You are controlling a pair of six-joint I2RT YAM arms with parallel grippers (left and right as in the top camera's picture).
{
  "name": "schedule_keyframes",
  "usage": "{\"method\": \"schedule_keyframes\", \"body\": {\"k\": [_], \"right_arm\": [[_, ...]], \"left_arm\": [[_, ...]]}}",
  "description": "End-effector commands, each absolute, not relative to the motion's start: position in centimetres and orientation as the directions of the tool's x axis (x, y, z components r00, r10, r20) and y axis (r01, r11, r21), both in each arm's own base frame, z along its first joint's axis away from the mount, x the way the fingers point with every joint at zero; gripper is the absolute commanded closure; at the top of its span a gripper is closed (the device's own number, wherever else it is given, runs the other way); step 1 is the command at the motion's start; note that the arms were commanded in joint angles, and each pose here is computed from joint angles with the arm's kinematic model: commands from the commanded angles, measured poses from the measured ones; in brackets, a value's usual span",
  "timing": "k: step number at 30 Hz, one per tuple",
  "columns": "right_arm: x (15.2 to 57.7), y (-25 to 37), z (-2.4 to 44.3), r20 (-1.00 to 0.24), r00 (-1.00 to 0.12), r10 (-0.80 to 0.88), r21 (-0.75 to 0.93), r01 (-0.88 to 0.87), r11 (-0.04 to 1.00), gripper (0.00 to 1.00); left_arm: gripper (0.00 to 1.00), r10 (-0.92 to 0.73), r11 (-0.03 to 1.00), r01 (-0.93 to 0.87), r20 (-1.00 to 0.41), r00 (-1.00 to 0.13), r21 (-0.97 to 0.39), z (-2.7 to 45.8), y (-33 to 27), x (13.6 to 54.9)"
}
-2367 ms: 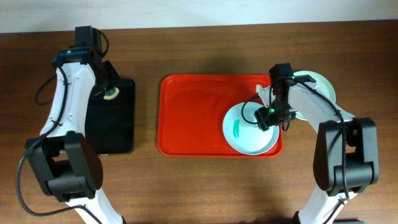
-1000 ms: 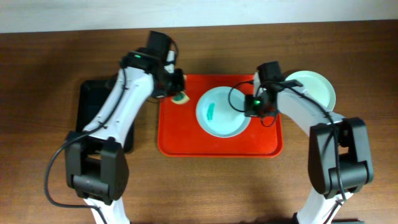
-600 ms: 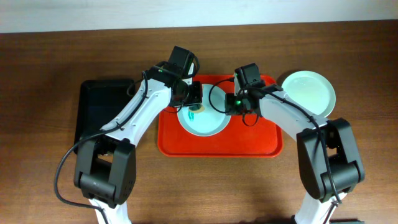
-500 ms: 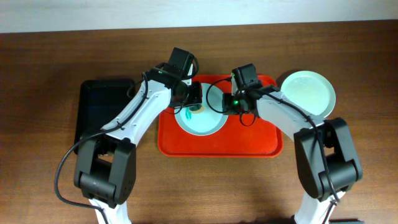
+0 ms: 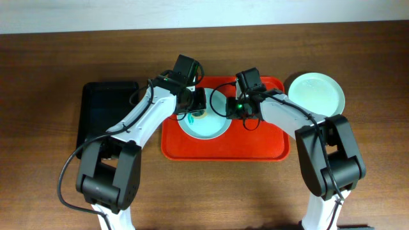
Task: Clean dirty plates on tray and stack at the side
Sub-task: 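Scrub the light-blue plate with the sponge in the left gripper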
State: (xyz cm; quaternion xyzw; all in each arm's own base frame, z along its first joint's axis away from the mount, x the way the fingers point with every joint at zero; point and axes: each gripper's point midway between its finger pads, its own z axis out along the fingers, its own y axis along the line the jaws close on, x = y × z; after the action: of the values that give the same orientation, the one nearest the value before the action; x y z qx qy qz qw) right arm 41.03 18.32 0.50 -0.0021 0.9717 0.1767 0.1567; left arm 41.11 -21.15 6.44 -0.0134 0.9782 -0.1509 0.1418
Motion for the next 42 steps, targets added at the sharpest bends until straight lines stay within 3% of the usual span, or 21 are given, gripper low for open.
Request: {"method": "schedule_keyframes", "body": {"k": [1,8,10,16,19,23,26,28,30,35,42], "right_arm": [[40.0,18.2,-1.8,-0.251,-0.967,0.045,0.327,-0.041,0.944,0.93],[39.9,18.2,-1.9,-0.244,-0.969,0.044,0.324,-0.039,0.945,0.95],[39.9,18.2,-1.9,-0.243,-0.969,0.044,0.324,-0.039,0.945,0.95],[39.9,18.2,-1.9,-0.244,-0.969,0.044,0.324,-0.039,0.945,0.95],[39.9,18.2,-1.9,-0.243,-0.969,0.044,0.324,-0.039,0.945,0.95],[39.9,18.2,-1.9,-0.243,-0.969,0.044,0.324,-0.039,0.945,0.95],[39.9,18.2,-1.9,-0.244,-0.969,0.043,0.324,-0.039,0.945,0.95],[39.9,18.2,-1.9,-0.244,-0.969,0.043,0.324,-0.039,0.945,0.95],[39.9,18.2,-1.9,-0.244,-0.969,0.043,0.324,-0.039,0.945,0.95],[39.9,18.2,-1.9,-0.243,-0.969,0.043,0.324,-0.039,0.945,0.95],[39.9,18.2,-1.9,-0.245,-0.969,0.043,0.324,-0.040,0.945,0.95]], "left_arm": [[1.00,-0.068,0.952,0.005,-0.225,-0.972,-0.307,3.7,-21.7,40.9],[1.00,-0.053,0.948,0.008,-0.182,-0.982,-0.319,-0.2,-22.5,41.1],[1.00,-0.061,0.967,-0.013,-0.181,-0.982,-0.254,-1.4,-21.1,41.2],[1.00,-0.048,0.986,-0.088,-0.258,-0.965,0.145,-1.5,-12.4,42.2],[1.00,-0.020,0.978,-0.075,-0.269,-0.963,0.196,0.2,-11.5,43.1],[1.00,-0.032,0.995,-0.056,-0.264,-0.964,0.083,2.7,-13.8,44.2],[1.00,-0.031,0.981,0.005,-0.183,-0.983,-0.191,4.2,-18.7,43.4],[1.00,0.000,0.915,0.039,-0.097,-0.995,-0.401,5.0,-22.2,41.8],[1.00,0.023,0.887,0.039,-0.039,-0.999,-0.460,4.7,-23.5,40.3],[1.00,0.035,0.957,0.023,0.034,-0.999,-0.290,-0.1,-21.3,37.4],[1.00,0.010,0.998,0.007,-0.047,-0.999,0.070,-1.6,-14.5,38.4]]}}
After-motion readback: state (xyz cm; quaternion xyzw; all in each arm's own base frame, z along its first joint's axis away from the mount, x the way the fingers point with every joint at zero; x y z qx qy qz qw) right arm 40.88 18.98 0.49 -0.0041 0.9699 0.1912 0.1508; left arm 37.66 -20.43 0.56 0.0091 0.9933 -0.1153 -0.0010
